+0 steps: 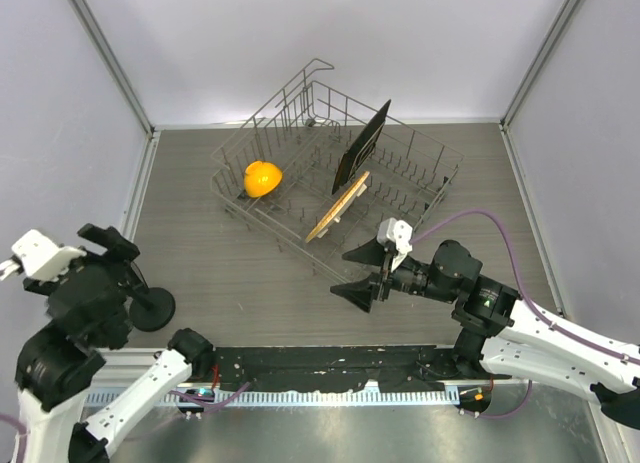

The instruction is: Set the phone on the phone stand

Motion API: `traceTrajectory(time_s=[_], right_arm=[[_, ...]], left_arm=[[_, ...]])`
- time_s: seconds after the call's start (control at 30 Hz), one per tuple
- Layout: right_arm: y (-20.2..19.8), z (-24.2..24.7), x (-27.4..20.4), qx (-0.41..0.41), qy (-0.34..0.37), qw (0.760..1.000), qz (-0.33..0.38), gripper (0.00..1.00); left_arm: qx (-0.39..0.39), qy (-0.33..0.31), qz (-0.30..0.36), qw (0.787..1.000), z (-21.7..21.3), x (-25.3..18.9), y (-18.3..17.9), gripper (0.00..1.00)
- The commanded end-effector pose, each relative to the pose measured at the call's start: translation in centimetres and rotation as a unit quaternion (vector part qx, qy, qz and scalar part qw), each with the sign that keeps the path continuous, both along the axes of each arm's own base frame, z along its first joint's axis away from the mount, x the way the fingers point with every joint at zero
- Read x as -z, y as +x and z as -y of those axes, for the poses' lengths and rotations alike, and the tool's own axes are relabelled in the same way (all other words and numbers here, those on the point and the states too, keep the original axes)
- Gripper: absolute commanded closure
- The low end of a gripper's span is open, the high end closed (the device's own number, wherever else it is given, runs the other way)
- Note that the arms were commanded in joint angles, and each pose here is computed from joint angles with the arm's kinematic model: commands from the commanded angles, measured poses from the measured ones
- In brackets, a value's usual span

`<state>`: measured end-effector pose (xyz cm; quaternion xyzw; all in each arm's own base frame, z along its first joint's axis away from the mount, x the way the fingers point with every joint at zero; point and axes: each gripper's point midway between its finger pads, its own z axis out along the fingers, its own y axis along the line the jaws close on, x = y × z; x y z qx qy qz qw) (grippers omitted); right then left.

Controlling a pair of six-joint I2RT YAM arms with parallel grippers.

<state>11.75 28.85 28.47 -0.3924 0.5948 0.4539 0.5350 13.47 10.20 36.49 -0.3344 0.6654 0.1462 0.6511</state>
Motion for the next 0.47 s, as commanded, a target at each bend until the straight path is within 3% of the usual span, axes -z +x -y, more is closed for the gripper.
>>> traceTrajectory(time_s=[0.0, 0.07, 0.1, 0.17, 0.2, 0.23, 0.3, 0.37, 0.43], right_arm=[[5.4, 3.6, -3.3, 0.195, 0.053, 0.979, -0.021, 0.21], [7.8, 6.8, -4.3, 0.307, 0.094, 0.946, -0.051, 0.20], [9.7, 10.6, -5.4, 0.411, 0.127, 0.901, -0.057, 0.21], [10.5, 14.4, -6.2, 0.490, 0.137, 0.859, -0.053, 0.20], [10.4, 17.4, -7.8, 0.537, 0.166, 0.825, -0.054, 0.19], [10.1, 18.3, -8.6, 0.545, 0.183, 0.816, -0.061, 0.16], [8.9, 19.6, -11.0, 0.524, 0.217, 0.822, -0.047, 0.16], [8.1, 21.3, -13.1, 0.524, 0.247, 0.814, -0.046, 0.14], [7.0, 22.4, -14.9, 0.509, 0.258, 0.821, -0.028, 0.06]], left_arm=[[0.176, -0.069, 0.176, 0.966, 3.7, -6.8, -0.2, 0.19], [0.251, -0.087, 0.272, 0.925, 5.5, -10.1, -1.4, 0.18], [0.269, -0.095, 0.312, 0.906, 5.9, -11.6, -1.9, 0.18], [0.325, -0.089, 0.342, 0.877, 7.6, -13.4, -2.8, 0.17], [0.341, -0.088, 0.357, 0.865, 8.0, -14.7, -3.4, 0.16], [0.356, -0.083, 0.358, 0.859, 8.4, -15.2, -3.6, 0.16], [0.399, -0.066, 0.354, 0.844, 10.1, -16.6, -4.0, 0.16], [0.429, -0.054, 0.354, 0.830, 11.3, -17.5, -4.2, 0.15], [0.478, -0.038, 0.357, 0.801, 13.3, -18.5, -4.8, 0.12]])
